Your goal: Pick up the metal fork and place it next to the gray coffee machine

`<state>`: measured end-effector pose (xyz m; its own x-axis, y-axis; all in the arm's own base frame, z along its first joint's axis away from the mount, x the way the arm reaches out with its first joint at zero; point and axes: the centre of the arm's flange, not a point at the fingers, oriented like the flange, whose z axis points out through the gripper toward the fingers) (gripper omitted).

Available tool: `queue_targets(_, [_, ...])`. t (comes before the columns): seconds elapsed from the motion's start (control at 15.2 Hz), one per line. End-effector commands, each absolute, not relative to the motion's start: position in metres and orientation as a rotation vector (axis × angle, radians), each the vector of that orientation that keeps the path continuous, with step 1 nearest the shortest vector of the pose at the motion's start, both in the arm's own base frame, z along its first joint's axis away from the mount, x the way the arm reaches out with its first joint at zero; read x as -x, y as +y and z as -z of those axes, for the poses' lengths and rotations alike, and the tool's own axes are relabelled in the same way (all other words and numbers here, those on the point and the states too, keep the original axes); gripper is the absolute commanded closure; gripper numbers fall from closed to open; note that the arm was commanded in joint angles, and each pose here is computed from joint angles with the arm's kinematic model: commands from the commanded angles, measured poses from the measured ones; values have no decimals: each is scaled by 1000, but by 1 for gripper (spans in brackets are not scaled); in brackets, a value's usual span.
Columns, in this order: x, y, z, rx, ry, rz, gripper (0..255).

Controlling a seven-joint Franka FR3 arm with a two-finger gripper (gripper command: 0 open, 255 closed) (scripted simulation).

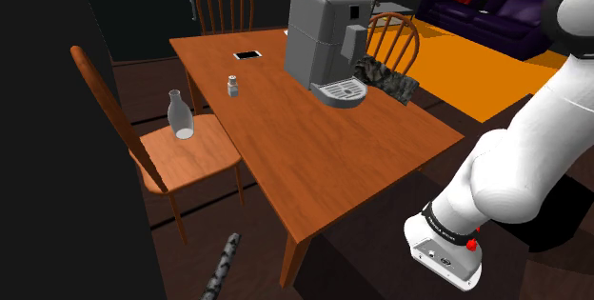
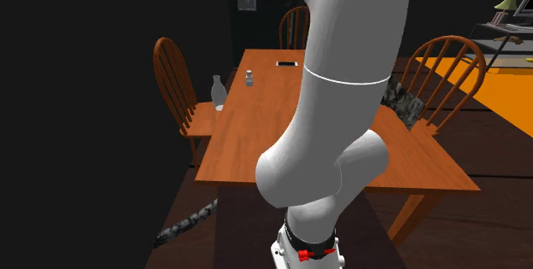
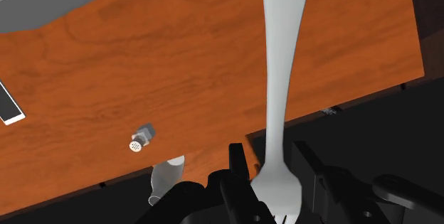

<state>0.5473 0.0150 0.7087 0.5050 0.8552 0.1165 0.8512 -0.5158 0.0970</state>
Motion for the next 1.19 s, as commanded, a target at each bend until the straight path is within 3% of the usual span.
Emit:
queue_targets(0.0, [-562,-10,-708,-2700,1533,-233,255])
queue_targets(0.4, [-610,-71,-709,-2700,1533,-233,255])
queue_targets(1.12, [-610,-71,-651,-2700,1533,-233,255])
